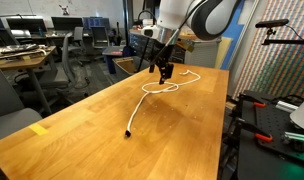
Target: Tie a knot with the white rope
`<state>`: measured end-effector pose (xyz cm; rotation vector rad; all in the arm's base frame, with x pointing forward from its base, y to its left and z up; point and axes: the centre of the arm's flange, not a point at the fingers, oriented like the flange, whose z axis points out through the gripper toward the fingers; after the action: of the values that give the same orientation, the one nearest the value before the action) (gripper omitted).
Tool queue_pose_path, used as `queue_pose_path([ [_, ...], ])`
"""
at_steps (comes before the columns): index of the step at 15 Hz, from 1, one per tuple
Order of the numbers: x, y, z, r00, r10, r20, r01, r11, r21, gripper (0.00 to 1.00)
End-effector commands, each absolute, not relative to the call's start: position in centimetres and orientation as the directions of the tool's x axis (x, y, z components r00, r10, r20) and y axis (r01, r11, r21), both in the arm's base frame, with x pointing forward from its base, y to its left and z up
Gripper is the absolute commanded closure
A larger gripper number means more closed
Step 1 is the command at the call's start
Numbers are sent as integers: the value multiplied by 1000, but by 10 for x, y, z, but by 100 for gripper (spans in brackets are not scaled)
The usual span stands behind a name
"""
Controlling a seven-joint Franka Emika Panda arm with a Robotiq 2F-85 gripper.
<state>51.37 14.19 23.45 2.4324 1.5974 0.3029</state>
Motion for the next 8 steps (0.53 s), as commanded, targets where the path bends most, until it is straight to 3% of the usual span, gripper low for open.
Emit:
queue_pose_path([
  [1, 515, 139, 236, 381, 922, 66, 893, -386, 230, 0],
  [4, 521, 142, 235, 412, 907, 92, 895, -421, 146, 0],
  [8, 530, 135, 230, 242, 968, -63, 963, -231, 138, 0],
])
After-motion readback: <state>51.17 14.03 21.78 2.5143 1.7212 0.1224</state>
